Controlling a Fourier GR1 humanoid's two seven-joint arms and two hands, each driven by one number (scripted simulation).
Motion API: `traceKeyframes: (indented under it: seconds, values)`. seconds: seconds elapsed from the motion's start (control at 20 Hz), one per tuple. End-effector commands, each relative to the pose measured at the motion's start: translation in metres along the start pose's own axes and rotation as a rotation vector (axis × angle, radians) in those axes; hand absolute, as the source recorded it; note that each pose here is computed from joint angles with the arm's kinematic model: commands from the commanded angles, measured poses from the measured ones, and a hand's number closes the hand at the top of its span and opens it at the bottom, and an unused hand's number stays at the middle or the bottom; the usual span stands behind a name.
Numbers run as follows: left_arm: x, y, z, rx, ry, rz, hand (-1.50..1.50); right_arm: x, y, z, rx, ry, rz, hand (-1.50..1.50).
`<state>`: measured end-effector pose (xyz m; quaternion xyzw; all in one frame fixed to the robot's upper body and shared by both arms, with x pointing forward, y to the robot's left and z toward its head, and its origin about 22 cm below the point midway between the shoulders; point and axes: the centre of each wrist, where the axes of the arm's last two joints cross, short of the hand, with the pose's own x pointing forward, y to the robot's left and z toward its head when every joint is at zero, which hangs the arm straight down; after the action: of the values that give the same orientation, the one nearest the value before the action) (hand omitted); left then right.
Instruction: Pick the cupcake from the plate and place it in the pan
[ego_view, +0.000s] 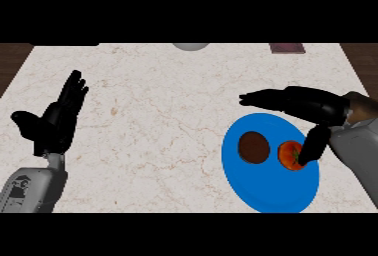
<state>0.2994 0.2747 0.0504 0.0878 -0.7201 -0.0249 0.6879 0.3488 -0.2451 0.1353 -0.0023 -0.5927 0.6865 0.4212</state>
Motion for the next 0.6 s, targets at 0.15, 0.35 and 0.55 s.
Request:
traceKeyframes:
  seconds: [0.15, 0.35, 0.55]
  values:
    - [0.011, 0.011, -0.002, 0.016, -0.009, 0.006, 0.00, 0.005, 0.011, -0.004, 0.066, -0.039, 0.044, -1.50]
    - [0.006, -0.007, -0.001, 0.000, -0.008, 0.008, 0.00, 0.008, 0.010, -0.026, 0.087, 0.002, 0.076, -1.50]
    - [-0.021, 0.012, 0.000, -0.001, -0.002, -0.003, 0.00, 0.024, 0.040, -0.043, 0.119, 0.072, 0.189, -1.50]
